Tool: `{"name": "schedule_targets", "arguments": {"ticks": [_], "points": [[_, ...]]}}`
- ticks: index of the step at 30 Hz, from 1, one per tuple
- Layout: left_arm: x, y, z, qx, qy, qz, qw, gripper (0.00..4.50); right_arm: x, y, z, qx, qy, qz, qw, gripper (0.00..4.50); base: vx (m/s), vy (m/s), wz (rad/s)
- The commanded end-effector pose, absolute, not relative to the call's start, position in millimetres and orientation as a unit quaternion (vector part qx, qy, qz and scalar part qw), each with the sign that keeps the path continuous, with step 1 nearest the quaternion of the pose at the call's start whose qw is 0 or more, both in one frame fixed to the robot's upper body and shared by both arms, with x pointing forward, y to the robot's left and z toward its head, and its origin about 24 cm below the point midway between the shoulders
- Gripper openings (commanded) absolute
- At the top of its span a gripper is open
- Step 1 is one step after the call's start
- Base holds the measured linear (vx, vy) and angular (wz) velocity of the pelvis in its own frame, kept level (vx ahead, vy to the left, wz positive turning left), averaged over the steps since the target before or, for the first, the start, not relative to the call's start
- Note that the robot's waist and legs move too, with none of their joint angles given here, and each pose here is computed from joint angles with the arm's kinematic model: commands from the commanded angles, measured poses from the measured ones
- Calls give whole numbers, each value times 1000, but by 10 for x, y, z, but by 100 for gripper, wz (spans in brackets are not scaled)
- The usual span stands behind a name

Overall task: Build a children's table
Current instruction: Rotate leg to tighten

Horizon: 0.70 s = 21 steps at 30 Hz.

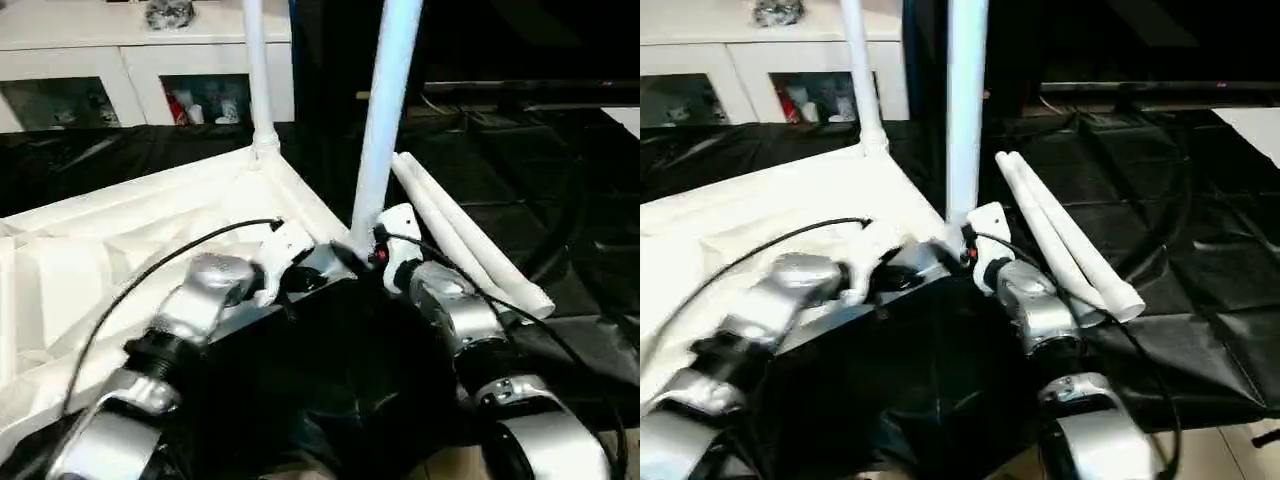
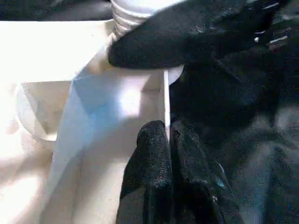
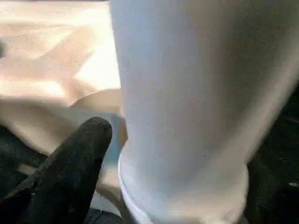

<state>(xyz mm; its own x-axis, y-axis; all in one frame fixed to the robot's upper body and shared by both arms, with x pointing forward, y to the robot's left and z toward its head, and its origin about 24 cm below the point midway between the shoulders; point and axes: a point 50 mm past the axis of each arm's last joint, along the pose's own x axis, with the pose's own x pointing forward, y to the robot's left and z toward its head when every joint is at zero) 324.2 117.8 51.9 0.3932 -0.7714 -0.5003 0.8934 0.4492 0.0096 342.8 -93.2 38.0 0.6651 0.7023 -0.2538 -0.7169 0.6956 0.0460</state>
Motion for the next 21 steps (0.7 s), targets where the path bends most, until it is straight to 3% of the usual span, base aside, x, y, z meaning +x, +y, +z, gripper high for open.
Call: {"name": "schedule_targets", "arguments": {"ticks": [1,13,21], "points": [[3223,994,739,141,153,-560,802,0,3307,-689,388,-40,122,485,865,393,0,0,0],[2980,1285,716,149,175,-636,737,0,3098,-1105,528,-68,133,625,766,393,0,0,0],[2924,1309,713,144,182,-653,721,0,3068,-1137,521,-69,146,636,755,319,0,0,0]]}}
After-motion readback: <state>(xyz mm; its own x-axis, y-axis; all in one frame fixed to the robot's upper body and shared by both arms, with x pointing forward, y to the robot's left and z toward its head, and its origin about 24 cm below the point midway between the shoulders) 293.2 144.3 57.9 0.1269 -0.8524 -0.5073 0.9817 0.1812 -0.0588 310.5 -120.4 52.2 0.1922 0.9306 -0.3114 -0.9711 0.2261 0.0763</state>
